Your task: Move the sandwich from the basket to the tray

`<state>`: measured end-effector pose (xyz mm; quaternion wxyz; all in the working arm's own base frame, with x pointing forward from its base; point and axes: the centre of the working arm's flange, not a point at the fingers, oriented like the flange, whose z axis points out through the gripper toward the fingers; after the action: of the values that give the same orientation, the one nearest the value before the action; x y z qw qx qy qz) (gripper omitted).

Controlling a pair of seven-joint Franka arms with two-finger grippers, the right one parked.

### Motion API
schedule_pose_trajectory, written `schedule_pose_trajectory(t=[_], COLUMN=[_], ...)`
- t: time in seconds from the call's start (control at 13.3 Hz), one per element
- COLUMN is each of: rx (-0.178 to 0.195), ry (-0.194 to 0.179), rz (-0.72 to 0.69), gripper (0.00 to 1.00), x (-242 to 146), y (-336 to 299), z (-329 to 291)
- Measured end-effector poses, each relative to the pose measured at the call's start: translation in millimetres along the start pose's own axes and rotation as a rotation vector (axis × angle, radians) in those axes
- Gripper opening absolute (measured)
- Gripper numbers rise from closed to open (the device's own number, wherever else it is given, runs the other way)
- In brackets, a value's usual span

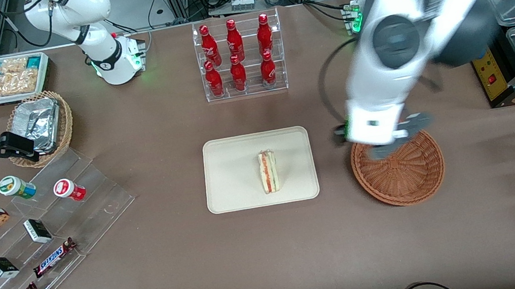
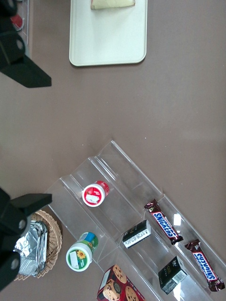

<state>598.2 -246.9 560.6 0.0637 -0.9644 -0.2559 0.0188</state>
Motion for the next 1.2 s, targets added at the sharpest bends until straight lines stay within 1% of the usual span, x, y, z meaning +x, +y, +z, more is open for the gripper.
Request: schedule_pose_trajectory(t=[0.08, 0.23, 0.53, 0.68, 0.83, 1.05, 1.2], rx=[0.012, 0.027, 0.019, 0.015, -0.013, -0.075, -0.092], ry=[-0.005, -0.029, -0.063, -0.093, -0.107, -0.112, -0.100], rz=[-0.005, 0.032, 0.130, 0.167, 0.223, 0.327, 0.383], gripper=[1.00, 1.00, 1.00, 1.00, 1.00, 1.00, 1.00], x=[16.0, 37.1, 60.9, 58.8, 49.3, 38.4, 18.8], y=[-27.0, -77.5, -161.8, -186.4, -206.3, -258.2, -280.2], z=[-8.9, -27.5, -58.8, -67.2, -77.3, -95.3, -107.8])
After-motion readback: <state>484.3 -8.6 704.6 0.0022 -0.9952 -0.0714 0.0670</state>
